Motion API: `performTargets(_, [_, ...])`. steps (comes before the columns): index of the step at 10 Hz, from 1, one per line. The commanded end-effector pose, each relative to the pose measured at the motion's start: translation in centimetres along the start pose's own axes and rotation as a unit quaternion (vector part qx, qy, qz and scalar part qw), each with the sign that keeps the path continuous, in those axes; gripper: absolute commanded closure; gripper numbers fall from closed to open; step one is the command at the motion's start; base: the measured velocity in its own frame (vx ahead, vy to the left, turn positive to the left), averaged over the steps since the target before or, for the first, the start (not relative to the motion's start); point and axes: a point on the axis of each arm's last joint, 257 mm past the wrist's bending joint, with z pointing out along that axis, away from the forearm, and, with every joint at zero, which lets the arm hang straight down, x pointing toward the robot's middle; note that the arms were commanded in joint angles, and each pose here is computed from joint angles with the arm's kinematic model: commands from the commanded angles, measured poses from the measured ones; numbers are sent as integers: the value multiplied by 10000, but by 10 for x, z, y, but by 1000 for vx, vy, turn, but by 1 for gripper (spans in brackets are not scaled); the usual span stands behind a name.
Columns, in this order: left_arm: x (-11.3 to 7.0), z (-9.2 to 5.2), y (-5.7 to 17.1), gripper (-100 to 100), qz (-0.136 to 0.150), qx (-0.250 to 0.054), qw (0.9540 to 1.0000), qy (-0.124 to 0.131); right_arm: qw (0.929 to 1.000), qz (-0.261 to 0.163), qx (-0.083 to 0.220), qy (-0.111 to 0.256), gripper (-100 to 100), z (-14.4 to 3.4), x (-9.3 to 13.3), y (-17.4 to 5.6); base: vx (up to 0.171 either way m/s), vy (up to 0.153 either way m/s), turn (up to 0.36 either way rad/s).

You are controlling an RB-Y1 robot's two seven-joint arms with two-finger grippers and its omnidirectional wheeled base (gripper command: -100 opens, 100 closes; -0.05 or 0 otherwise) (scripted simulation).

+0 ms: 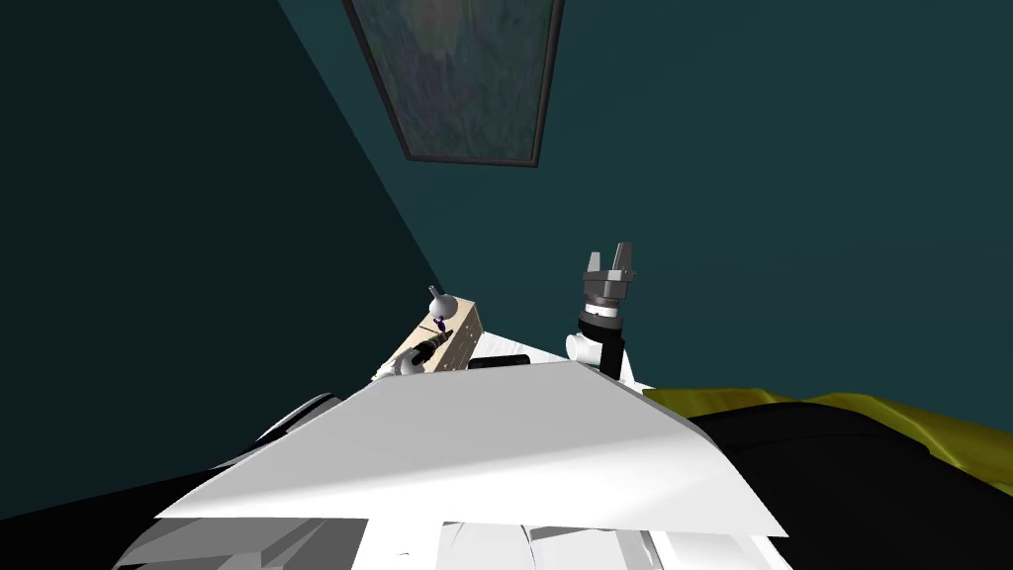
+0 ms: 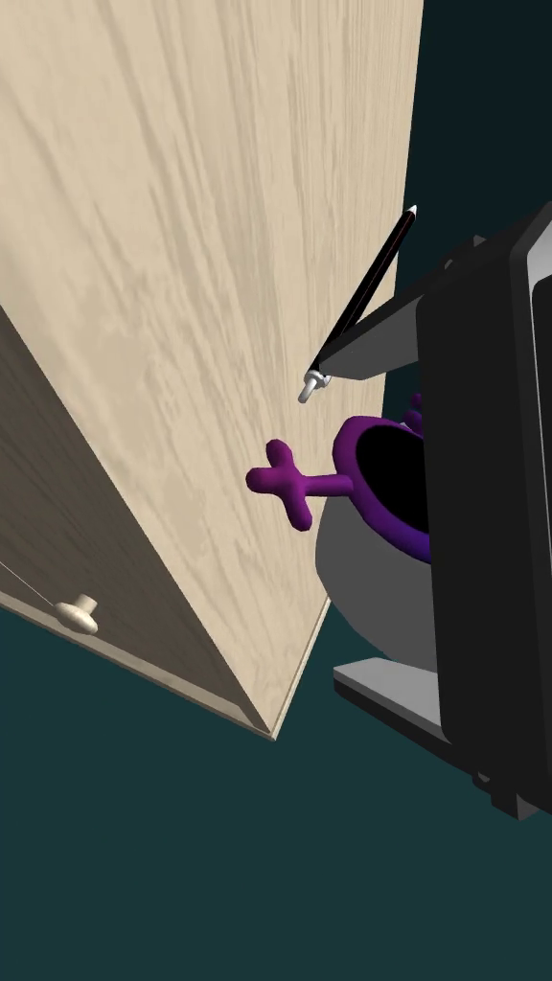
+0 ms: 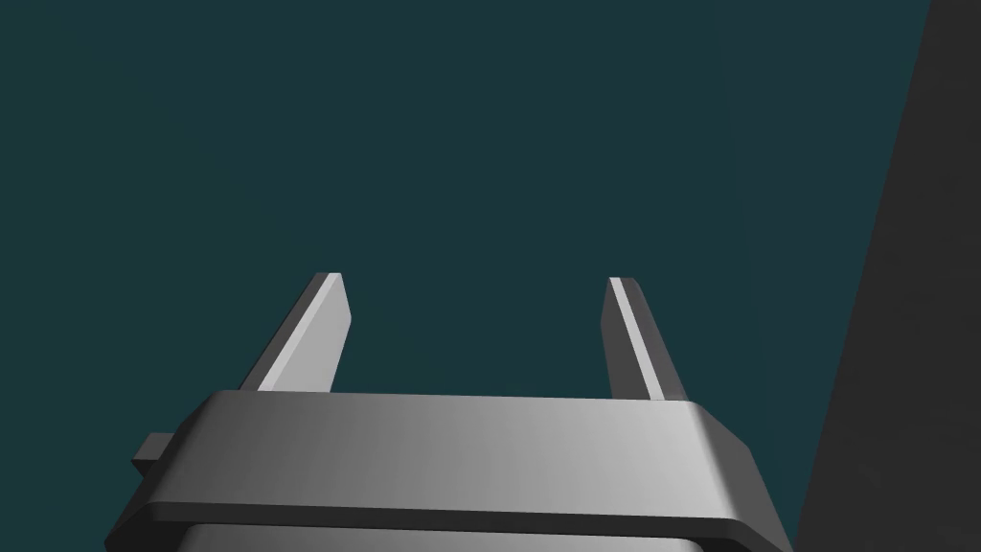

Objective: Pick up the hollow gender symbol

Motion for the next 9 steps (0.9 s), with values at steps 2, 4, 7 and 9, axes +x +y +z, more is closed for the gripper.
performTargets(2, [7,3,-8,-100,28,29,10000,-2,10000,0,0,0,0,0,0,0,23,16,27])
performTargets(4, [15,6,-16,-100,56,54,10000,2,10000,0,0,0,0,0,0,0,32,13,38])
performTargets(7, [26,10,-27,-100,89,88,9999,15,10000,1,0,0,0,0,0,0,6,-6,19])
performTargets(9, [23,10,-26,100,86,84,9999,12,10000,1,0,0,0,0,0,0,0,0,0])
